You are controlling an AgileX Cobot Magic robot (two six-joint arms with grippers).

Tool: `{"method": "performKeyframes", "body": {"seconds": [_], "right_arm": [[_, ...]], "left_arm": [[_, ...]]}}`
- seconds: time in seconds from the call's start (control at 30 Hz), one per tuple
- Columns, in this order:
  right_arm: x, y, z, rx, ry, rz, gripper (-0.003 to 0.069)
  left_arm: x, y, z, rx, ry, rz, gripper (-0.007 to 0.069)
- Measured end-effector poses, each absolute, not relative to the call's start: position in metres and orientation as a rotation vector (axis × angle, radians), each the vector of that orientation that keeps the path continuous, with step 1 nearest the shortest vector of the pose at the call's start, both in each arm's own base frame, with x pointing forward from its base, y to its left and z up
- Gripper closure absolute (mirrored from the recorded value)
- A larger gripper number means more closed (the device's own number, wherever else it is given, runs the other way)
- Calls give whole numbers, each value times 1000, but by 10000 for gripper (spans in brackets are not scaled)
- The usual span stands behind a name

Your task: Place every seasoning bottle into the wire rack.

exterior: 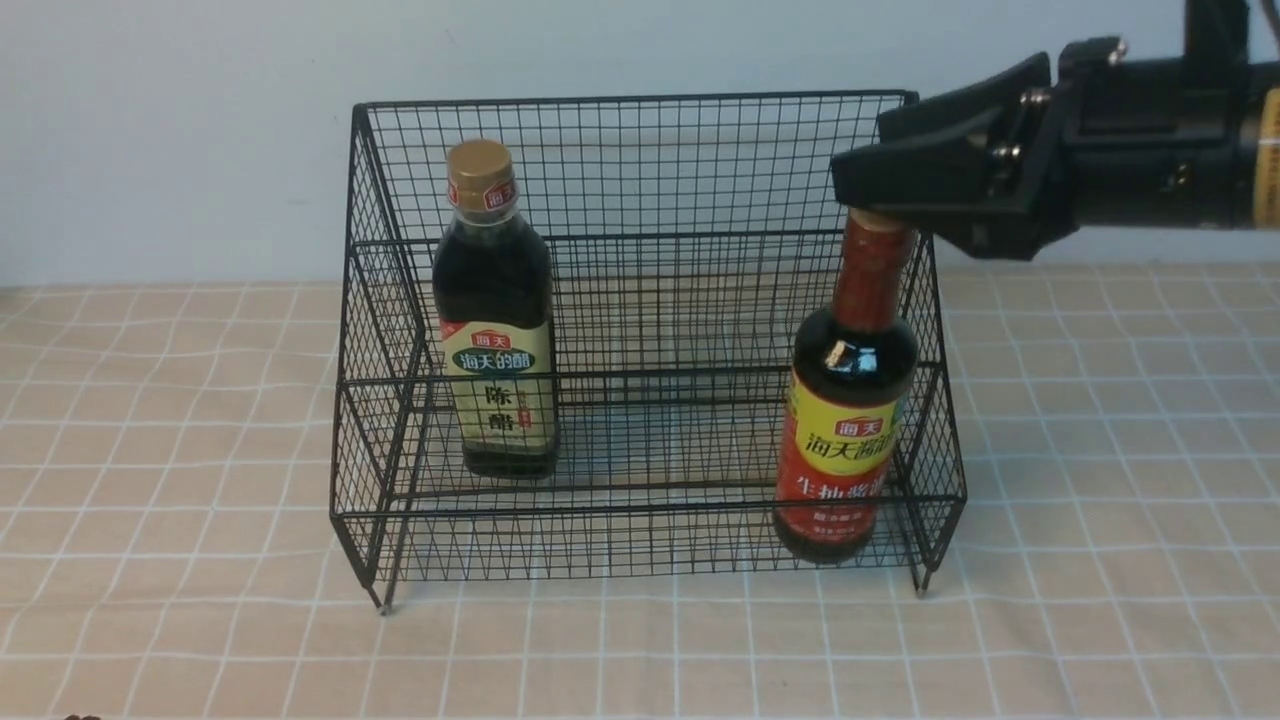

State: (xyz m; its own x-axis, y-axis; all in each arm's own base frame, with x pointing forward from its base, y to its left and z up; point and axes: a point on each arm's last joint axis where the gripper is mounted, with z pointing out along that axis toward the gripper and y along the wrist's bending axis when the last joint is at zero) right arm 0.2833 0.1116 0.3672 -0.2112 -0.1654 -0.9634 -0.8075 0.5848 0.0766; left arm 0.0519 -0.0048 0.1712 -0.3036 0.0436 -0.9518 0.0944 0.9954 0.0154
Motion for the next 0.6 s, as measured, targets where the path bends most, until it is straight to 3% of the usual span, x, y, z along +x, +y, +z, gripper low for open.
{"method": "performKeyframes", "body": {"seconds": [0.17,0.23,0.27,0.37,0.4,0.53,0.6], "right_arm": [[262,101,400,-676,1655,667,352],[248,95,418,-619,1601,611,435],[247,94,419,-614,1596,606,443],[225,80,445,-521,1498,484,598],[223,78,449,-511,1477,451,612],[201,55,475,-497,1309,67,666],[192,39,485,-473,1241,-211,670]], "left_arm": [[52,-5,171,100,1880,-50,632],[52,-5,171,100,1880,-50,632],[52,-5,171,100,1880,-50,632],[52,-5,171,100,1880,-50,632],[52,-5,171,100,1880,-50,632],[52,-5,171,100,1880,-50,632],[52,-5,171,100,1880,-50,632]]}}
